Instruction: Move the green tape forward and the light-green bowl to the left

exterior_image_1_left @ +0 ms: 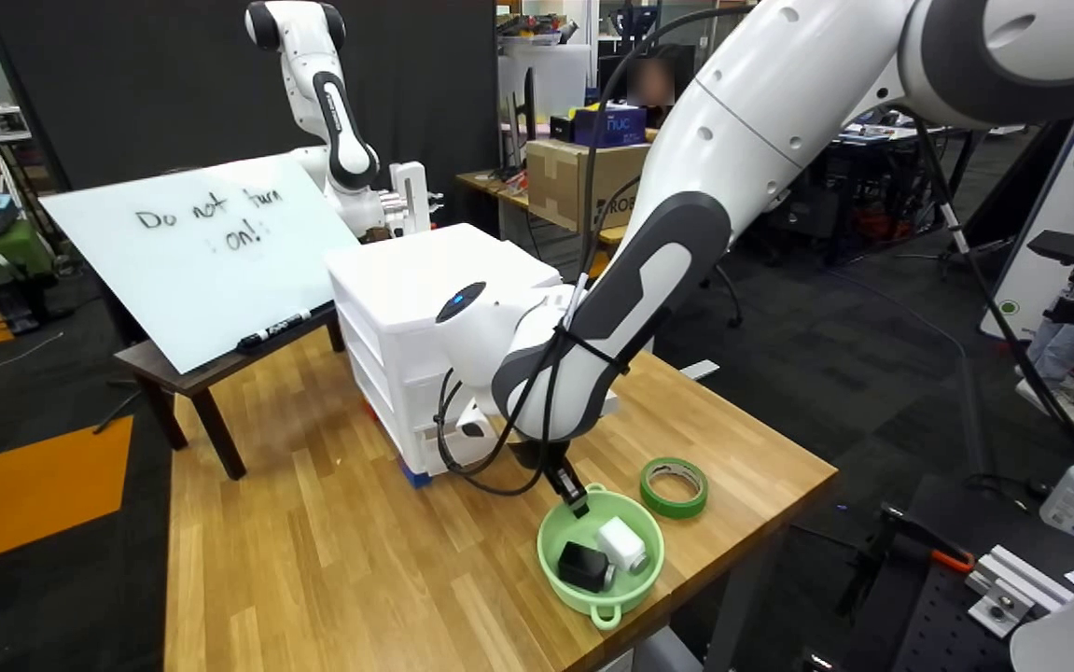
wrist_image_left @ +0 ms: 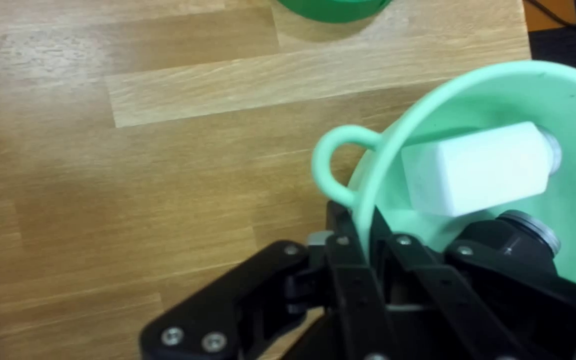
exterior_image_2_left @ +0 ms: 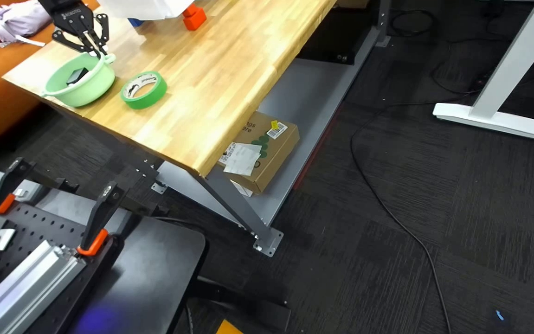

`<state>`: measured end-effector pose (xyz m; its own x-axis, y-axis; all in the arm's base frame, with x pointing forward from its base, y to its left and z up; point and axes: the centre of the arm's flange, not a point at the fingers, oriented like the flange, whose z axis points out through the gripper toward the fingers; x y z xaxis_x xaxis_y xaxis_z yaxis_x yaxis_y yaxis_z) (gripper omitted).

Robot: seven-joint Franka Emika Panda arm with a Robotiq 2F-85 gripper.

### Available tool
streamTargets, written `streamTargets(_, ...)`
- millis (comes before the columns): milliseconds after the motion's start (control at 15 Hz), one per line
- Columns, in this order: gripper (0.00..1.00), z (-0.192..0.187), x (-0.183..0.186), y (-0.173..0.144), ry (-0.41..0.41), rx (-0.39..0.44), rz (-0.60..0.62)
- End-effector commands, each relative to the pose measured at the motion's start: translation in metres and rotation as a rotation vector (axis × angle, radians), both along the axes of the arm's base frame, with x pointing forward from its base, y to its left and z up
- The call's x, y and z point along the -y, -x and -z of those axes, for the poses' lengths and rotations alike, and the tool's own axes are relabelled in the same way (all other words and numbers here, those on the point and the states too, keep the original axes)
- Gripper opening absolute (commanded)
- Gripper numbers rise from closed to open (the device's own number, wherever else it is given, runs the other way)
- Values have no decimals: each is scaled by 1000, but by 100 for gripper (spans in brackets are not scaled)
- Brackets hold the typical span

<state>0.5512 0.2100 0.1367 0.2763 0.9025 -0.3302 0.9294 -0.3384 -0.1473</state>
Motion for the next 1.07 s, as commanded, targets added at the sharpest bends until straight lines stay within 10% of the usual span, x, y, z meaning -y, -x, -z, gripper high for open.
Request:
streamTargets(0,2,-8,-8,-4,48,-22,-45)
streamTargets(1000,2,-27,-54,-23,157,-63,-166)
